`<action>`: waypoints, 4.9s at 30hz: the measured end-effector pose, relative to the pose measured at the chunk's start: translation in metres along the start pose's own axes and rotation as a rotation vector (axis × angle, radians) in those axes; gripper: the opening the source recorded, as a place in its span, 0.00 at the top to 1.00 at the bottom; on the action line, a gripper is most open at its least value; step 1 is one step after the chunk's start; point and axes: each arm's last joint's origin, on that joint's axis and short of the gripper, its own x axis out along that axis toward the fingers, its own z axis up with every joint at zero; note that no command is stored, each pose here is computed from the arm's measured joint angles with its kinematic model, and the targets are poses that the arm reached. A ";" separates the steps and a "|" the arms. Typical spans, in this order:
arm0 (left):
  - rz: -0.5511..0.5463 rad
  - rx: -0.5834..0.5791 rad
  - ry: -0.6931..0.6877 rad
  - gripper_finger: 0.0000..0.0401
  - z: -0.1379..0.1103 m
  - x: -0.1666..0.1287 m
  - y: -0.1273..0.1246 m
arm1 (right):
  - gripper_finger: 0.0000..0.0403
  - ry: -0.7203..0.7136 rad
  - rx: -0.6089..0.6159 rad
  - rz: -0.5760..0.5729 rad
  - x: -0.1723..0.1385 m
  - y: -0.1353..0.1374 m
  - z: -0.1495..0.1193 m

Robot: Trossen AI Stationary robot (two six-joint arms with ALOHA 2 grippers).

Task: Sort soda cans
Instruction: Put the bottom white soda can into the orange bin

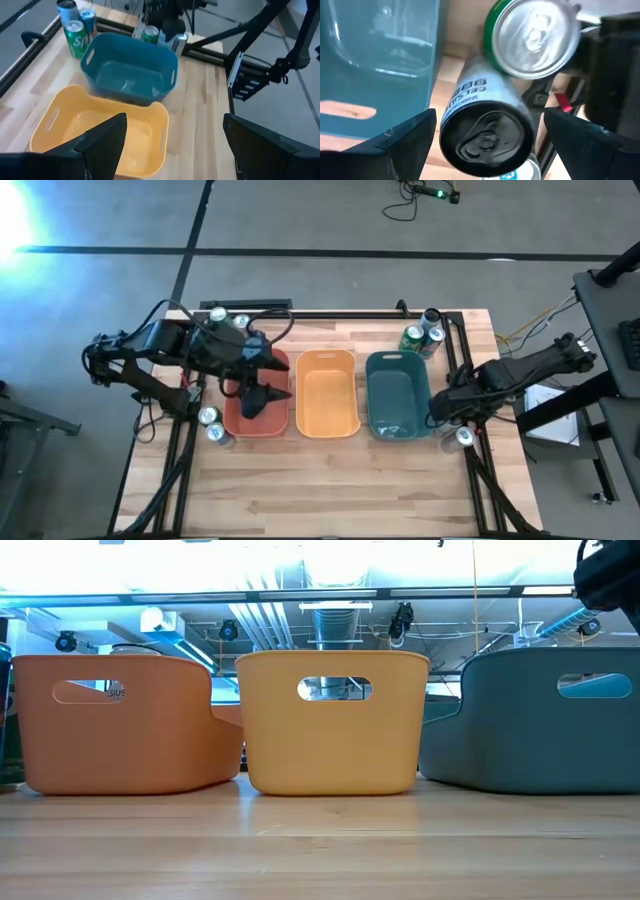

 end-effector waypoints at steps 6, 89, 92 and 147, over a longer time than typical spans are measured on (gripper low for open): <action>-0.010 -0.002 -0.027 0.21 0.003 0.000 -0.001 | 0.10 0.063 -0.011 -0.048 0.013 0.000 -0.001; -0.190 -0.006 -0.319 0.21 0.010 0.072 -0.007 | 0.37 -0.469 -1.603 0.386 -0.189 0.165 0.003; -0.017 -0.009 -0.351 0.21 0.009 0.048 0.003 | 0.37 -0.497 -1.654 0.361 -0.191 0.174 0.013; 0.085 0.041 -0.081 0.22 -0.060 0.123 0.063 | 0.36 -0.500 -1.456 0.472 -0.148 0.252 0.105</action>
